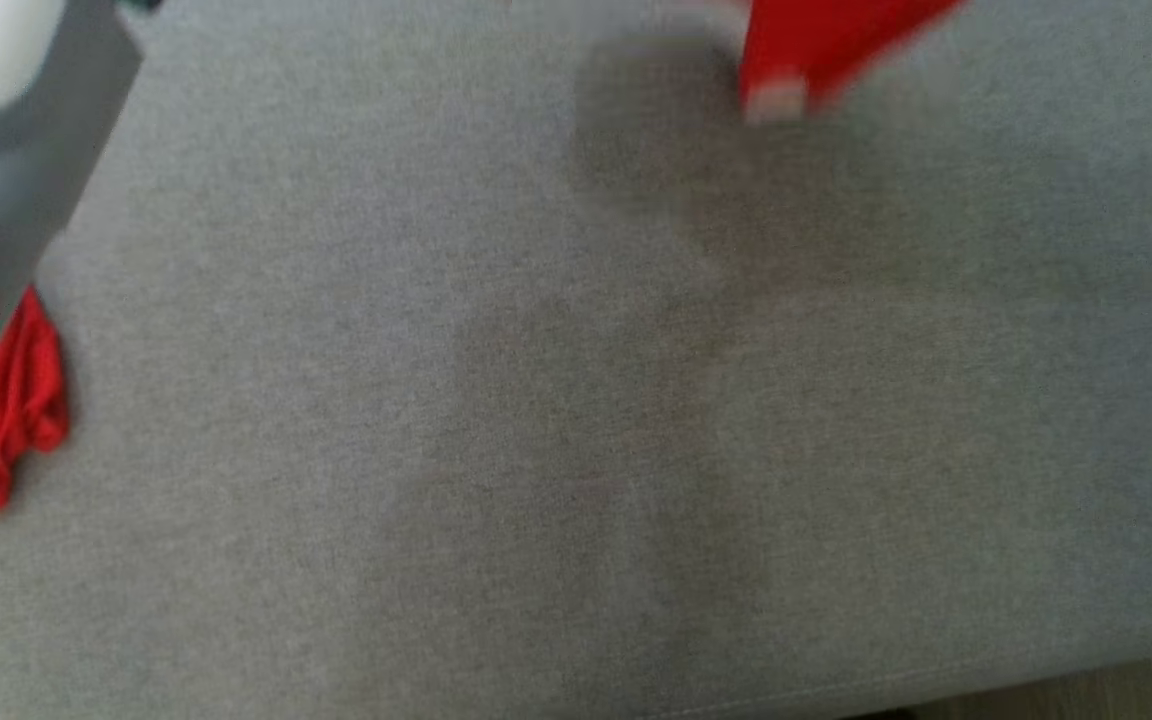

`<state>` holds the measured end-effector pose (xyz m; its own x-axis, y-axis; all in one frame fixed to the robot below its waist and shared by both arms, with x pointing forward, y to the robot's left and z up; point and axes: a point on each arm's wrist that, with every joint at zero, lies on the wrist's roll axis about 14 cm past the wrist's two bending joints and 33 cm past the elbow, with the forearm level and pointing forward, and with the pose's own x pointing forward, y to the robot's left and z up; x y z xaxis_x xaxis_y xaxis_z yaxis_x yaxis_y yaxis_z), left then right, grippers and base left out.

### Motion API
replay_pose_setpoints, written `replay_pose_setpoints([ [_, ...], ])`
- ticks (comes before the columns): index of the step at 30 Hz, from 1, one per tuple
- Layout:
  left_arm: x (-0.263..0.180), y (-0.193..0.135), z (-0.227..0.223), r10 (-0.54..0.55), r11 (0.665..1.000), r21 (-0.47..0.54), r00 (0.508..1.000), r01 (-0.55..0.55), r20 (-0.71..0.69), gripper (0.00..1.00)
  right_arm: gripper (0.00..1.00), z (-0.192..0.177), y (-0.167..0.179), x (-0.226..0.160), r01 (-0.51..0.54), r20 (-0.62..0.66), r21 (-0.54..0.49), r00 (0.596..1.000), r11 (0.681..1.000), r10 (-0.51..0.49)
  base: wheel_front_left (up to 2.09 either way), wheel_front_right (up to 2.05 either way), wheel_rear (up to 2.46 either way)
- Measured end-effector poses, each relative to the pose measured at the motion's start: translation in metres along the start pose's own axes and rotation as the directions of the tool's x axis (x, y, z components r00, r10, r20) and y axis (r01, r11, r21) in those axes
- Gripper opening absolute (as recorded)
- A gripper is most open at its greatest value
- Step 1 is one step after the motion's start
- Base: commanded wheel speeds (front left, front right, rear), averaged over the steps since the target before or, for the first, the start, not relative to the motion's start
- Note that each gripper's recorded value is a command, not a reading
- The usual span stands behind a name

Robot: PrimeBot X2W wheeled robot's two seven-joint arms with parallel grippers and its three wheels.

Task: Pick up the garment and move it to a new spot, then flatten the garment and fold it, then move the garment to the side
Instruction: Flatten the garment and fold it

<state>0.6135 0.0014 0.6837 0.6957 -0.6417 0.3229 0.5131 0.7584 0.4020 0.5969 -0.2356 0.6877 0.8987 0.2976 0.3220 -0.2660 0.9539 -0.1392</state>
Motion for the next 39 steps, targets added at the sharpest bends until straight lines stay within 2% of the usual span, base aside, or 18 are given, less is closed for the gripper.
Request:
replay_pose_setpoints([
  [7, 0.008, 0.0, -0.027, 0.027, 0.999, -0.039, 1.0, -0.027, 0.008, 0.0, 0.0, 0.006, -0.012, 0.013, 0.028, 0.074, -0.025, 0.997, 0.999, -0.026, 0.0, 0.0, 0.0],
  [11, -0.015, -0.022, -0.054, 0.013, 0.992, -0.122, 0.999, -0.017, -0.034, 0.0, 0.0, -0.025, -0.001, -0.004, 0.011, 0.018, 0.001, 1.0, 1.0, -0.011, 0.0, 0.0, 0.0],
  [15, -0.062, -0.058, -0.088, -0.013, 0.976, -0.217, 0.992, -0.015, -0.127, 0.0, 0.0, -0.07, 0.018, -0.041, 0.013, -0.089, 0.075, 0.996, 0.997, -0.006, 0.0, 0.0, 0.0],
  [23, -0.162, -0.126, -0.1, -0.087, 0.942, -0.336, 0.96, -0.008, -0.265, 0.0, 0.0, -0.113, 0.052, -0.138, 0.063, -0.272, 0.209, 0.962, 0.976, -0.004, 0.0, 0.0, 0.0],
  [31, -0.256, -0.197, -0.092, -0.174, 0.879, -0.475, 0.898, -0.044, -0.404, 0.0, 0.0, -0.125, 0.081, -0.236, 0.141, -0.43, 0.323, 0.903, 0.936, 0.012, 0.0, 0.0, 0.0],
  [36, -0.298, -0.225, -0.08, -0.199, 0.84, -0.535, 0.866, -0.091, -0.459, 0.0, 0.0, -0.123, 0.101, -0.291, 0.184, -0.507, 0.388, 0.861, 0.903, 0.042, 0.0, 0.0, 0.0],
  [39, -0.309, -0.229, -0.068, -0.191, 0.829, -0.548, 0.868, -0.108, -0.459, 0.0, 0.0, -0.115, 0.103, -0.304, 0.194, -0.507, 0.396, 0.861, 0.897, 0.038, 0.0, 0.0, 0.0],
])
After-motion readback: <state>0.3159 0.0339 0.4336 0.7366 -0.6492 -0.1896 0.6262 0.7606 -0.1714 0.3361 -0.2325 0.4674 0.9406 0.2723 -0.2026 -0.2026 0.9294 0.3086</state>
